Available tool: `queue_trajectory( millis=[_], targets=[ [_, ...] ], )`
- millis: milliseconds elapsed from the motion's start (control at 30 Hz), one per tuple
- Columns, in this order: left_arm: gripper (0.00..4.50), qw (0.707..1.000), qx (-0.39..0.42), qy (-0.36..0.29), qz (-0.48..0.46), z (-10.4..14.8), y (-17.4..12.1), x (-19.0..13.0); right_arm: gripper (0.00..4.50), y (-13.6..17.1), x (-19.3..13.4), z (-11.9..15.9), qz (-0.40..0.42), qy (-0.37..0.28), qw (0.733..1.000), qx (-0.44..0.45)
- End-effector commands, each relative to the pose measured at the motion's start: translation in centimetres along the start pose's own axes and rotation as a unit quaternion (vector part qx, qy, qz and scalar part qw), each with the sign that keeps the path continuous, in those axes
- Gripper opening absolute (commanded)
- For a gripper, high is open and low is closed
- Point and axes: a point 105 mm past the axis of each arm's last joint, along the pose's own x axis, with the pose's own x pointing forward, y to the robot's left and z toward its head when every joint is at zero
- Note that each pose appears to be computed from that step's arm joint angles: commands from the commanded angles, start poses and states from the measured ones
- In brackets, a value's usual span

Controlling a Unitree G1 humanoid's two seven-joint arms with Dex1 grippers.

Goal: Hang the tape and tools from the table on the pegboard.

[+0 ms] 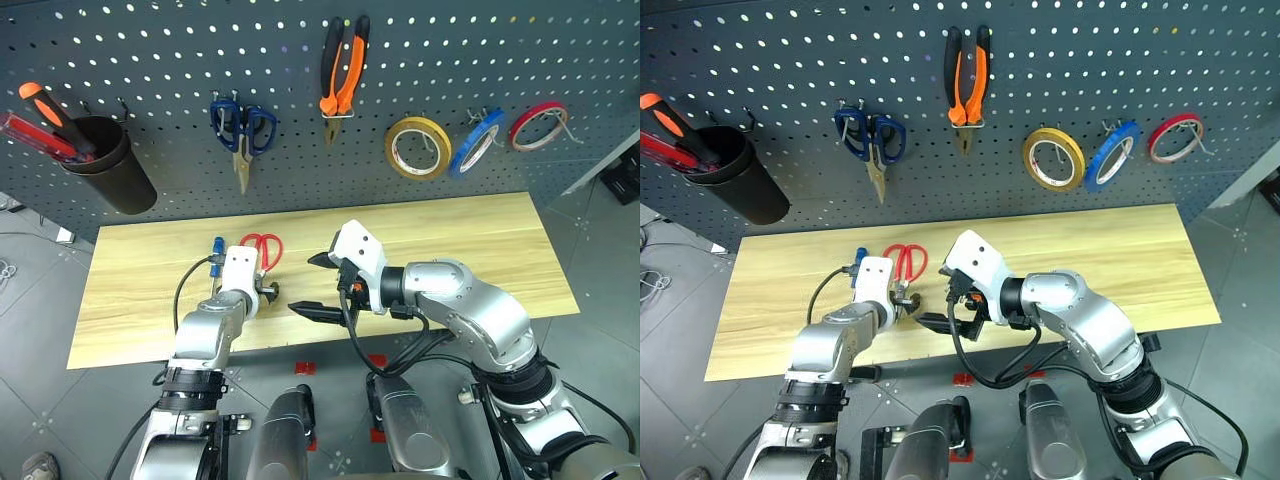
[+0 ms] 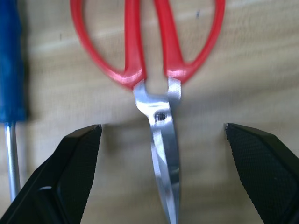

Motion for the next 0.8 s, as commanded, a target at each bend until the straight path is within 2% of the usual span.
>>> queue_trajectory(
  millis=[33, 400, 433, 567, 800],
  targets=[
    [4.48, 0.998, -0.001, 0.055, -0.004, -2.8, -0.1, 0.9, 4.5, 0.4, -0.4, 1.5, 0.004, -0.024, 1.0, -0.012],
    [4.48, 0.992, -0.078, 0.093, -0.026, -5.0, -0.7, 1.2, 4.5, 0.0, -0.7, 2.2, 0.001, -0.02, 1.0, -0.006],
    [4.08, 0.992, -0.077, 0.097, -0.027, -5.3, -0.6, 1.2, 4.5, -0.1, -0.7, 2.2, 0.0, -0.021, 1.0, 0.004],
    [2.95, 0.992, -0.066, 0.102, -0.025, -6.0, -0.2, 1.3, 4.5, -0.5, -0.8, 2.3, -0.008, -0.021, 0.999, 0.027],
    [0.78, 0.993, -0.056, 0.097, -0.029, -6.1, 0.1, 1.3, 4.5, -1.0, -0.9, 2.4, -0.022, -0.016, 0.999, 0.044]
  ],
)
